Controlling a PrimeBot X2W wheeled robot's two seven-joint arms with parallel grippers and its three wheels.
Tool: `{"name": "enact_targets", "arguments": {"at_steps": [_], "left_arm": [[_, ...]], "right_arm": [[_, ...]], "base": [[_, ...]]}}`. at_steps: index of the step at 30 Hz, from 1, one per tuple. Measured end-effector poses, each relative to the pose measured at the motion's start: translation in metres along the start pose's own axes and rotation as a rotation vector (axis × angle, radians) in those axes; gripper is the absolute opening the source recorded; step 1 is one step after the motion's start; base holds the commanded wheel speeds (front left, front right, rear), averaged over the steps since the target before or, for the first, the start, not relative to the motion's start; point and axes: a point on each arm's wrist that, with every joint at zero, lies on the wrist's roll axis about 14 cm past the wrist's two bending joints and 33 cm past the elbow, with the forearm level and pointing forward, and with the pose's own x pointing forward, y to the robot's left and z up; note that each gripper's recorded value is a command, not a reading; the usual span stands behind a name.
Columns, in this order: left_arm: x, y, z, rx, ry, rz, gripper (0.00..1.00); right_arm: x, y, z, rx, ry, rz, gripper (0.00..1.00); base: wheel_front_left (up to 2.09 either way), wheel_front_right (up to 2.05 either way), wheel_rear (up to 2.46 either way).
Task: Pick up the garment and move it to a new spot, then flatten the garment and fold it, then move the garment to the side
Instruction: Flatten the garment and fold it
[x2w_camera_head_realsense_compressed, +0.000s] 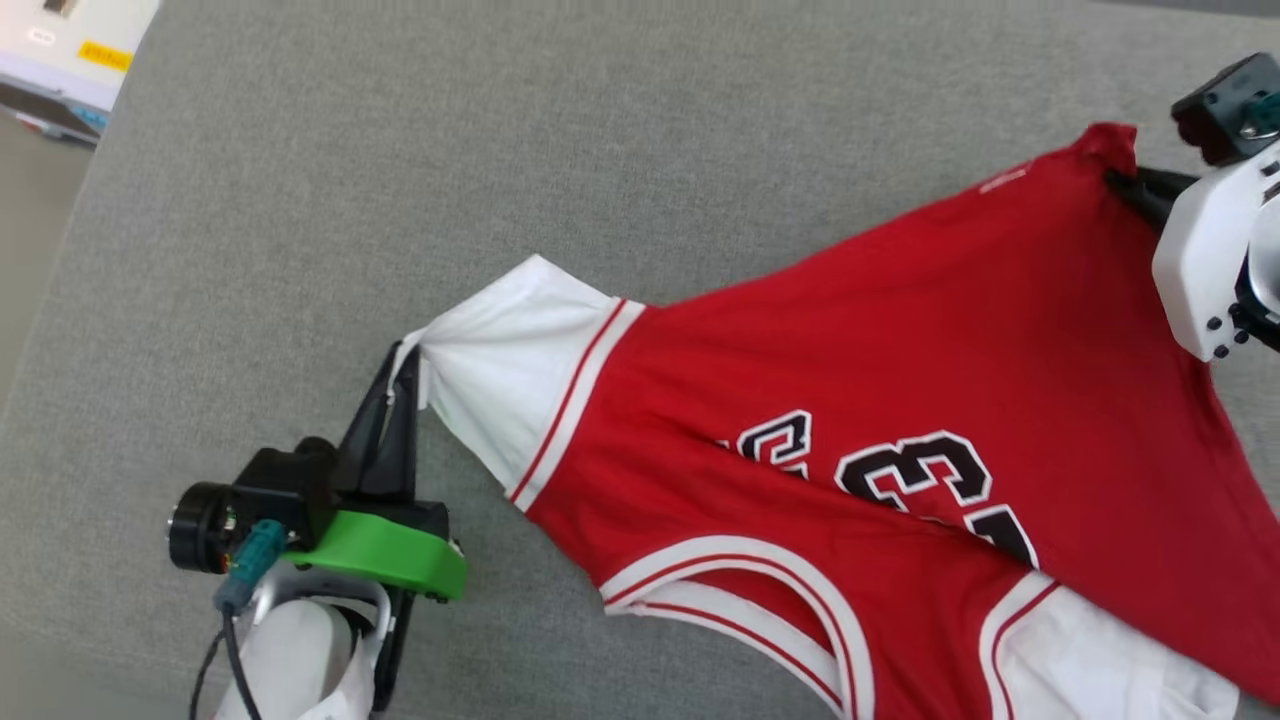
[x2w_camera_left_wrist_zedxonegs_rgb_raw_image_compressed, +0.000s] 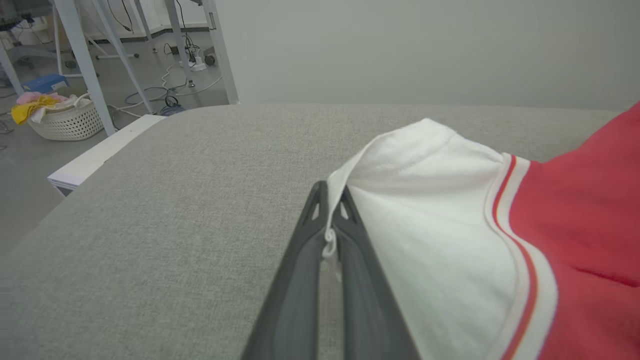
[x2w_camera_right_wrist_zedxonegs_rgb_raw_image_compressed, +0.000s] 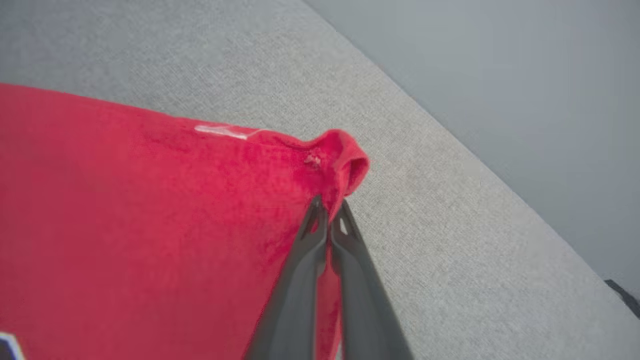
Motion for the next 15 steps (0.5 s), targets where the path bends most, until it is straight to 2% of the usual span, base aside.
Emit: {"name": "enact_targets", "arguments": {"at_steps": [8, 15], "left_arm": [[0.008, -0.002, 0.073, 0.039, -0.208, -0.038, 0.00], [0.032, -0.028, 0.164, 0.094, -0.444, -0.145, 0.00]], "right_arm": [[-0.058, -0.020, 0.056, 0.021, -0.270, -0.106, 0.00], [-0.113, -0.040, 0.097, 0.030, -0.452, -0.206, 0.00]], "base": [[0.00, 0.00, 0.00], [0.00, 0.00, 0.00]]}}
